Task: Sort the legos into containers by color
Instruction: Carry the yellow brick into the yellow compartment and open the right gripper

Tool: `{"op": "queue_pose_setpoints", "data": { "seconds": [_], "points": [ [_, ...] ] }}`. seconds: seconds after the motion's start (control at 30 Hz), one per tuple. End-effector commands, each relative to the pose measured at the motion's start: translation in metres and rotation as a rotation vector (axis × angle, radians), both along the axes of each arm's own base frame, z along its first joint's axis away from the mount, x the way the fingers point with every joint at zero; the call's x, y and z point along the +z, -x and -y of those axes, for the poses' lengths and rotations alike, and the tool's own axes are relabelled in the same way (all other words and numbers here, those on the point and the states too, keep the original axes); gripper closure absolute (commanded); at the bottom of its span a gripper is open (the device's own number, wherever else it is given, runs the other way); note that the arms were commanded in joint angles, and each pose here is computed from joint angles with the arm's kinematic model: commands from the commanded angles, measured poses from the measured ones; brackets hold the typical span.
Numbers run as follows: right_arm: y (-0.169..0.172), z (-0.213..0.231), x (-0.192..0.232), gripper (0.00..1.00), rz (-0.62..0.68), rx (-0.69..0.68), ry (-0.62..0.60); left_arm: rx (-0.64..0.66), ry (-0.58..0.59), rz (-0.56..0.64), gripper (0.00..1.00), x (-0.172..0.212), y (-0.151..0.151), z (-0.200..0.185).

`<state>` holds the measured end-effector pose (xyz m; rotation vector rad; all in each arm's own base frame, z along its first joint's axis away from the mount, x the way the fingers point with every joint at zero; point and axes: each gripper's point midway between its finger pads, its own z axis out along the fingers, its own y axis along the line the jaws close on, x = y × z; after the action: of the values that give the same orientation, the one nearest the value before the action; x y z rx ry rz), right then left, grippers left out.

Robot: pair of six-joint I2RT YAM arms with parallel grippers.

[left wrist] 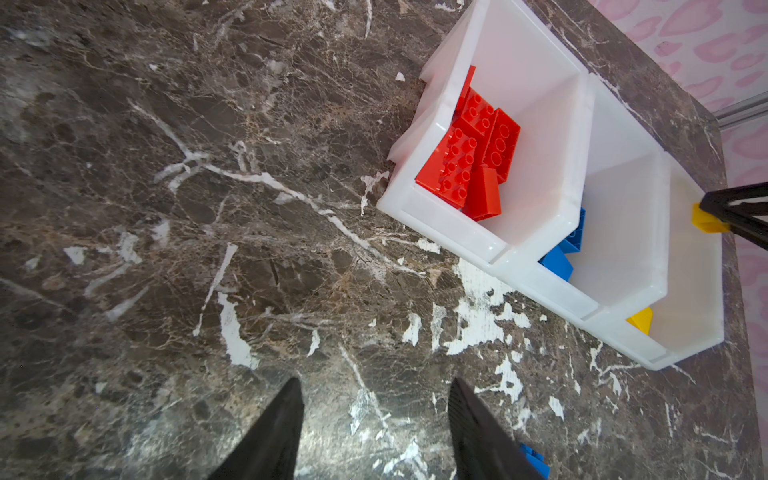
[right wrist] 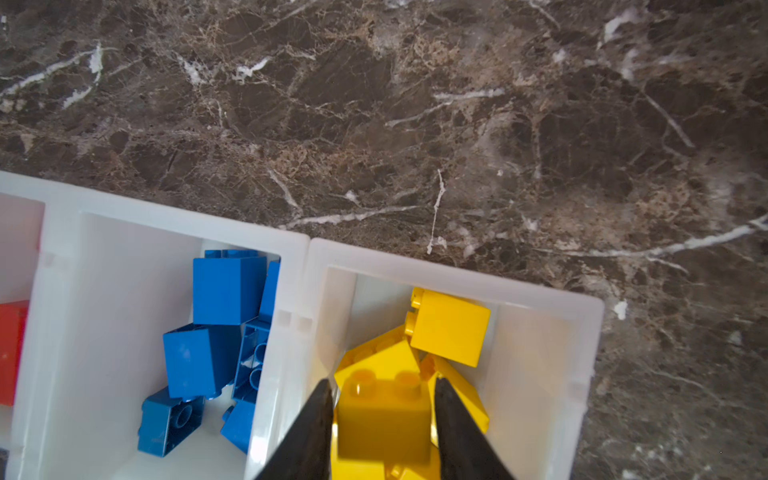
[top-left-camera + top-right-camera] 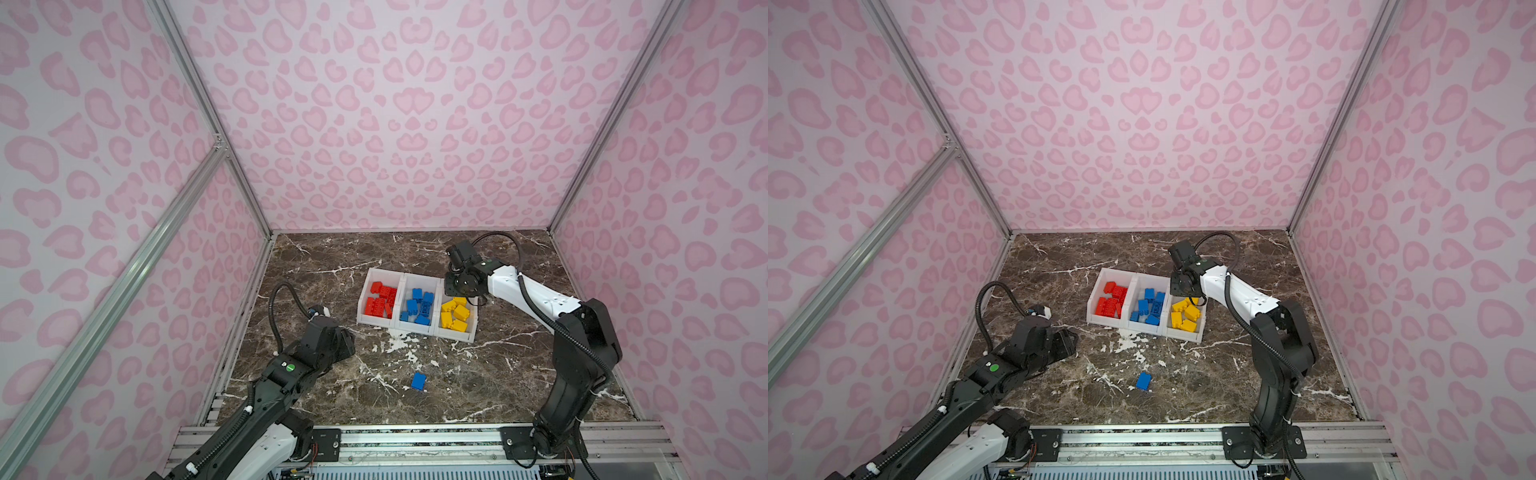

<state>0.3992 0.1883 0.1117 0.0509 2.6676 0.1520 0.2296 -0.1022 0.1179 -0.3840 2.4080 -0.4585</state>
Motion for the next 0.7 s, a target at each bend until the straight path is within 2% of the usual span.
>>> {"op": "queue_pose_setpoints", "data": {
  "seconds": [0.0, 0.17, 0.67],
  "points": [
    [0.001, -0.006, -0.002, 0.49, -0.014, 0.023, -0.017, 0.015, -0.011, -0.009, 0.42, -0.002, 0.004, -0.004],
    [0.002, -0.005, 0.006, 0.44, 0.001, 0.02, -0.025, 0.014, -0.008, -0.007, 0.42, -0.001, 0.005, -0.004],
    [0.021, 0.004, 0.02, 0.43, 0.028, -0.002, -0.056, 0.004, -0.012, -0.012, 0.42, -0.006, 0.007, -0.001]
  ]
}}
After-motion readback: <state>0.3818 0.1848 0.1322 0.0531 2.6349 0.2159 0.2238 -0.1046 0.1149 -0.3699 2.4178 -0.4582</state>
